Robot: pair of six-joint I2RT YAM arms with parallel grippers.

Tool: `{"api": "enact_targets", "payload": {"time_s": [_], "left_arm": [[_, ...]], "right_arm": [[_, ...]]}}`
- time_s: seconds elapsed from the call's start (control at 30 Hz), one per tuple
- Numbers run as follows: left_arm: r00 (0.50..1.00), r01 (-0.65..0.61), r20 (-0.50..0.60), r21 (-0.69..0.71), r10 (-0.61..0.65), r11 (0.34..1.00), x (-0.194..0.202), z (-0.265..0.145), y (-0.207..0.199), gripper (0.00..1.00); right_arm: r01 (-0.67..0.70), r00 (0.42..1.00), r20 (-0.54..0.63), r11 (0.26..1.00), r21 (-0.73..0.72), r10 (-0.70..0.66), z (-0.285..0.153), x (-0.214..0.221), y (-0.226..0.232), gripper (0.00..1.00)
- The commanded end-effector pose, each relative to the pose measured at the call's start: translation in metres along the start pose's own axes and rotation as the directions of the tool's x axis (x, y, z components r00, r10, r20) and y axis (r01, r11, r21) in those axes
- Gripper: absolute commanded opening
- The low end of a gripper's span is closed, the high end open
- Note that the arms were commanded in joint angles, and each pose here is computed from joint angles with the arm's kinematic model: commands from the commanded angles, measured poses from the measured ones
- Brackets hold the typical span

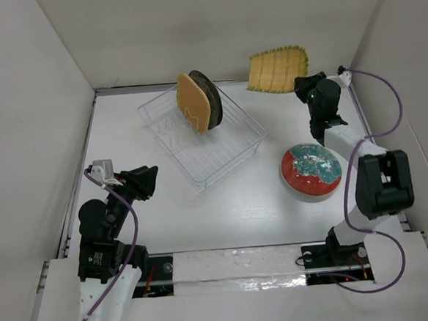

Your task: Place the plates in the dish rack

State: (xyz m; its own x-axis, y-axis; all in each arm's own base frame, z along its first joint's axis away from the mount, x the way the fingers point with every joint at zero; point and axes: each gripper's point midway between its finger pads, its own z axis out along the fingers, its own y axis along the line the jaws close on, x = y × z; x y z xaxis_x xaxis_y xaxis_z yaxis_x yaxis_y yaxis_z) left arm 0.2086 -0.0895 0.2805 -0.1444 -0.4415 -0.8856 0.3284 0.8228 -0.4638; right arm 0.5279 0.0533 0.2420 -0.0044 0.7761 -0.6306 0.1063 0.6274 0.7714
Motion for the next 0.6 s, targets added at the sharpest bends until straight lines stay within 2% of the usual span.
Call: {"api": "enact_targets", "payload": {"time_s": [0.0, 0.07, 0.1, 0.13, 0.17, 0.23, 0.27, 0.3, 0.33, 0.4, 0.47, 0.53, 0.57], "left_arm": [[0.999, -0.017, 0.03, 0.028, 0.016, 0.999, -0.007, 0.0, -0.006, 0.37], [0.999, -0.016, 0.031, 0.032, 0.015, 0.999, -0.007, 0.0, -0.007, 0.37], [0.999, -0.015, 0.033, 0.033, 0.014, 0.999, -0.007, -0.001, -0.007, 0.37], [0.999, -0.015, 0.033, 0.033, 0.014, 0.999, -0.008, -0.001, -0.007, 0.37], [0.999, -0.014, 0.034, 0.034, 0.013, 0.999, -0.007, -0.001, -0.007, 0.37], [0.999, -0.014, 0.035, 0.035, 0.013, 0.999, -0.008, -0.002, -0.008, 0.38], [0.999, -0.015, 0.04, 0.035, 0.014, 0.999, -0.009, -0.002, -0.008, 0.38], [0.999, -0.016, 0.041, 0.036, 0.014, 0.999, -0.009, -0.002, -0.008, 0.38], [0.999, -0.015, 0.043, 0.035, 0.013, 0.999, -0.009, -0.003, -0.008, 0.38], [0.999, -0.011, 0.044, 0.034, 0.01, 0.999, -0.009, -0.003, -0.008, 0.38], [0.999, -0.009, 0.046, 0.034, 0.007, 0.999, -0.01, -0.003, -0.008, 0.38], [0.999, -0.007, 0.048, 0.03, 0.005, 1.0, -0.01, -0.004, -0.007, 0.38], [0.999, -0.007, 0.049, 0.028, 0.005, 1.0, -0.01, -0.004, -0.007, 0.38]], "right_arm": [[0.214, 0.954, 0.248, 0.96, -0.182, -0.166, -0.049, -0.061, 0.12, 0.0], [0.304, 0.929, 0.286, 0.924, -0.23, -0.234, -0.069, -0.066, 0.169, 0.0], [0.396, 0.903, 0.278, 0.887, -0.237, -0.329, -0.082, -0.048, 0.191, 0.0], [0.433, 0.887, 0.287, 0.869, -0.241, -0.362, -0.09, -0.044, 0.206, 0.0], [0.505, 0.848, 0.313, 0.831, -0.233, -0.427, -0.099, -0.048, 0.227, 0.0], [0.554, 0.824, 0.293, 0.797, -0.238, -0.485, -0.108, -0.026, 0.252, 0.0], [0.555, 0.821, 0.322, 0.791, -0.258, -0.471, -0.117, -0.04, 0.28, 0.0], [0.602, 0.794, 0.287, 0.76, -0.244, -0.537, -0.116, -0.029, 0.282, 0.0], [0.628, 0.778, 0.244, 0.736, -0.254, -0.58, -0.111, -0.001, 0.288, 0.0], [0.683, 0.729, 0.251, 0.704, -0.196, -0.637, -0.117, -0.005, 0.306, 0.0], [0.745, 0.667, 0.213, 0.642, -0.182, -0.714, -0.118, 0.031, 0.312, 0.0], [0.753, 0.658, 0.214, 0.639, -0.157, -0.722, -0.123, 0.03, 0.326, 0.0], [0.771, 0.637, 0.193, 0.616, -0.163, -0.746, -0.12, 0.053, 0.326, 0.0]]}}
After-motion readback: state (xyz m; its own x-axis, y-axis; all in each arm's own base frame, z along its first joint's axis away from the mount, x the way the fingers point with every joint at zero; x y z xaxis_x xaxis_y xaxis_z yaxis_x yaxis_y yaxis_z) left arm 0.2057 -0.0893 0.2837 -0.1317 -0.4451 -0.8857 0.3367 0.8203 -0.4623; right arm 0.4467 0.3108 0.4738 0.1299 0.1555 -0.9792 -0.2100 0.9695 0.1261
